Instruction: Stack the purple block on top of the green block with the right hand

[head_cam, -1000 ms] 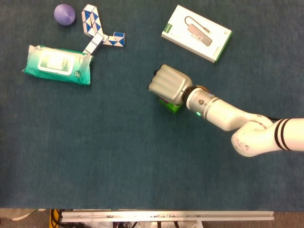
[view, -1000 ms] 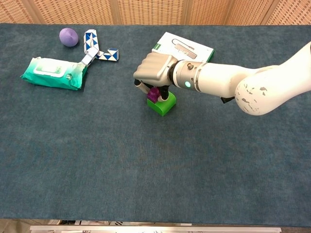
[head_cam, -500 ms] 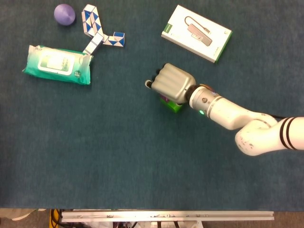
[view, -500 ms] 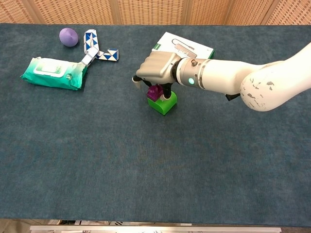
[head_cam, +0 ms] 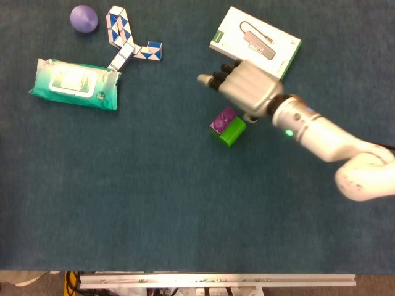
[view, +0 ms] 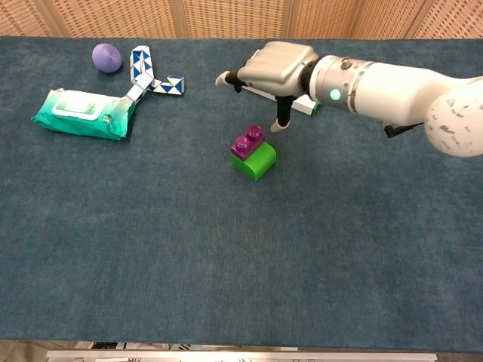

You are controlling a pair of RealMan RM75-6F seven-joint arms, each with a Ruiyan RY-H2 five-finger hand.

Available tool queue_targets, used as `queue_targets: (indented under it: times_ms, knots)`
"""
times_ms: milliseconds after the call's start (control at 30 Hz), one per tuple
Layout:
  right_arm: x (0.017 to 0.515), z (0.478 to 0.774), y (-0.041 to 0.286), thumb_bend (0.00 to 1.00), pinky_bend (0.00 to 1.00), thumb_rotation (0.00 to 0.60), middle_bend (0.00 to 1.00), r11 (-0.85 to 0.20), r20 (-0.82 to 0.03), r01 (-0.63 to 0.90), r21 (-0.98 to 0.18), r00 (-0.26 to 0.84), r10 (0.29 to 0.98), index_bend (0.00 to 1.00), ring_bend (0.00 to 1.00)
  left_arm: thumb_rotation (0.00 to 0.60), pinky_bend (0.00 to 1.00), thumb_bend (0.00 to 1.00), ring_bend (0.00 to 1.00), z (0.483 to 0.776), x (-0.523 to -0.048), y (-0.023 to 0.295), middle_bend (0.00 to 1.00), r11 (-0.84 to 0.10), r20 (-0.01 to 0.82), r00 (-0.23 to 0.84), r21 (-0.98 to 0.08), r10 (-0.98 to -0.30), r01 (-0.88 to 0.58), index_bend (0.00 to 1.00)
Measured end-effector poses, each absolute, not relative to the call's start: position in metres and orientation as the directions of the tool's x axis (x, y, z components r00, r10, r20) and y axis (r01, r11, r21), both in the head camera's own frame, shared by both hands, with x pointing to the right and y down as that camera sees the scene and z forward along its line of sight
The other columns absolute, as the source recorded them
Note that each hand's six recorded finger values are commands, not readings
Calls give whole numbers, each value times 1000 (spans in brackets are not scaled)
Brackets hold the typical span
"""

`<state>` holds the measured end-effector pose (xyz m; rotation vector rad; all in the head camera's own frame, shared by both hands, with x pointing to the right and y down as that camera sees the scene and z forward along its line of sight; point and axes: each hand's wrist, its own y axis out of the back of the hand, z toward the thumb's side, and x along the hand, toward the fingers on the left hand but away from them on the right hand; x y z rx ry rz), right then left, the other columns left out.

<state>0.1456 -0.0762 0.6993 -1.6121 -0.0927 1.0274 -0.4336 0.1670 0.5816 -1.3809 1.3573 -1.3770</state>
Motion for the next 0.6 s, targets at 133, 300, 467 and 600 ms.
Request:
queue_targets:
  times_ms: [133, 300, 467, 600]
  knots:
    - [180, 683, -89, 110, 324, 600, 304, -331, -539, -433, -839, 570, 620, 168, 205, 600, 190, 228, 304, 582, -434, 164, 339, -153, 178, -138, -973, -974, -170, 294]
    - [229, 665, -98, 149, 324, 600, 314, -334, -515, -410, -849, 496, 699, 183, 214, 600, 190, 228, 304, 582, -435, 161, 339, -147, 171, -143, -975, -975, -166, 294]
    - [286, 646, -97, 193, 324, 600, 319, -347, -483, -369, -862, 394, 782, 190, 214, 600, 190, 228, 304, 587, -437, 155, 339, -152, 175, -141, -975, -974, -161, 294]
    - [333, 634, -85, 204, 324, 600, 324, -354, -461, -346, -869, 304, 834, 197, 214, 600, 190, 228, 304, 590, -436, 148, 339, -152, 173, -130, -975, -976, -160, 294]
